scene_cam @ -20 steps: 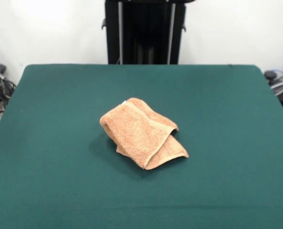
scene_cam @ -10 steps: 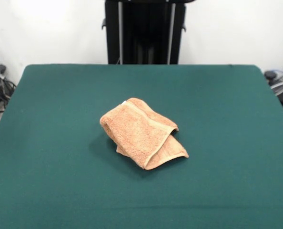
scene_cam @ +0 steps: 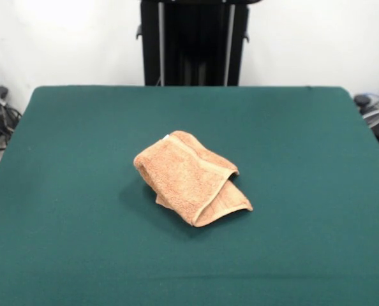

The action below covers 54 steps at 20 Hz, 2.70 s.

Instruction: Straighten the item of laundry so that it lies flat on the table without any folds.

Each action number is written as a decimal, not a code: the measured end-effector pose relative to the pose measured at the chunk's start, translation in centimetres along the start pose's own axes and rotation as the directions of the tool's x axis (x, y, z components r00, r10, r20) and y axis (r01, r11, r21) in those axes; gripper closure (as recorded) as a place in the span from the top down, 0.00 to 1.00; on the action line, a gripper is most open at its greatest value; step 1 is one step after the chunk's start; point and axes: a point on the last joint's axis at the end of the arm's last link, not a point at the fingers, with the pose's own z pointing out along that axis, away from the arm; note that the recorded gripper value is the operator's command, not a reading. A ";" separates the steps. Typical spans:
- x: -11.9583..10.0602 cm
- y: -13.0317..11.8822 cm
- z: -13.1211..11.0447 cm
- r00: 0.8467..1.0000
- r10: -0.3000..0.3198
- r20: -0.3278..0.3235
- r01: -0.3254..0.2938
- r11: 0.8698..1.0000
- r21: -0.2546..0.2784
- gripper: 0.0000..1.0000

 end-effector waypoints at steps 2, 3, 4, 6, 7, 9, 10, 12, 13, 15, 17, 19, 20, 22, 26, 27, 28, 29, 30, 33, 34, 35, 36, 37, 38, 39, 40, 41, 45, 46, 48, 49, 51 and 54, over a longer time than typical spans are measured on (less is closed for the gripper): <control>0.0 0.0 0.0 1.000 0.000 0.000 0.000 1.000 0.000 1.00; 0.0 0.1 0.0 1.000 0.000 -0.001 0.000 1.000 -0.001 1.00; 0.0 0.2 0.1 1.000 -0.001 -0.002 0.001 1.000 -0.003 1.00; 0.1 0.4 0.2 1.000 -0.002 -0.004 0.002 1.000 -0.007 1.00; 0.1 0.6 0.2 1.000 -0.003 -0.004 0.003 1.000 -0.009 1.00; 0.1 1.0 0.3 1.000 -0.005 -0.007 0.005 1.000 -0.013 1.00; 0.1 1.5 0.4 1.000 -0.008 -0.009 0.008 1.000 -0.017 1.00; 0.1 2.2 0.4 1.000 -0.013 -0.011 0.013 1.000 -0.020 1.00; 0.1 2.6 0.3 1.000 -0.016 -0.013 0.016 1.000 -0.021 1.00; -0.1 4.2 0.2 0.999 -0.031 -0.017 0.030 0.999 -0.024 1.00; -0.3 5.4 0.1 0.999 -0.043 -0.021 0.042 0.999 -0.026 1.00; -0.8 7.0 -0.1 0.998 -0.063 -0.023 0.063 0.998 -0.028 1.00; -1.1 7.6 -0.2 0.997 -0.072 -0.023 0.071 0.997 -0.029 1.00; -1.7 9.2 -0.4 0.995 -0.093 -0.024 0.093 0.995 -0.028 1.00; -2.5 11.9 -0.7 0.991 -0.129 -0.025 0.128 0.991 -0.029 1.00; -2.6 12.5 -0.7 0.990 -0.137 -0.025 0.136 0.990 -0.028 1.00; -2.9 13.6 -0.8 0.989 -0.149 -0.024 0.149 0.989 -0.027 1.00; -3.0 14.1 -0.8 0.988 -0.154 -0.024 0.153 0.988 -0.028 1.00; -3.0 14.5 -0.8 0.987 -0.158 -0.025 0.157 0.987 -0.029 1.00; -3.4 16.4 -0.8 0.984 -0.174 -0.026 0.173 0.984 -0.027 1.00; -3.6 17.2 -0.8 0.983 -0.179 -0.027 0.178 0.984 -0.024 1.00; -3.7 17.7 -0.9 0.983 -0.181 -0.028 0.180 0.983 -0.022 1.00; -3.8 18.4 -0.9 0.983 -0.182 -0.031 0.181 0.983 -0.019 1.00; -3.9 18.8 -1.0 0.983 -0.181 -0.032 0.180 0.983 -0.017 1.00; -4.0 19.4 -1.0 0.984 -0.178 -0.034 0.177 0.984 -0.016 1.00; -4.1 20.3 -1.2 0.985 -0.169 -0.036 0.169 0.986 -0.014 1.00; -4.4 21.4 -1.3 0.986 -0.160 -0.038 0.160 0.987 -0.012 1.00; -4.6 22.1 -1.4 0.988 -0.152 -0.039 0.152 0.988 -0.011 1.00; -5.6 25.5 -2.1 0.992 -0.116 -0.041 0.116 0.993 0.002 1.00; -5.7 26.1 -2.2 0.993 -0.110 -0.041 0.110 0.994 0.004 1.00; -6.4 28.7 -2.8 0.996 -0.084 -0.036 0.085 0.996 0.012 1.00; -6.6 29.1 -2.9 0.996 -0.080 -0.035 0.081 0.997 0.013 1.00; -7.3 31.3 -3.4 0.997 -0.066 -0.025 0.067 0.998 0.017 1.00; -8.2 34.2 -4.2 0.998 -0.059 -0.008 0.059 0.998 0.022 1.00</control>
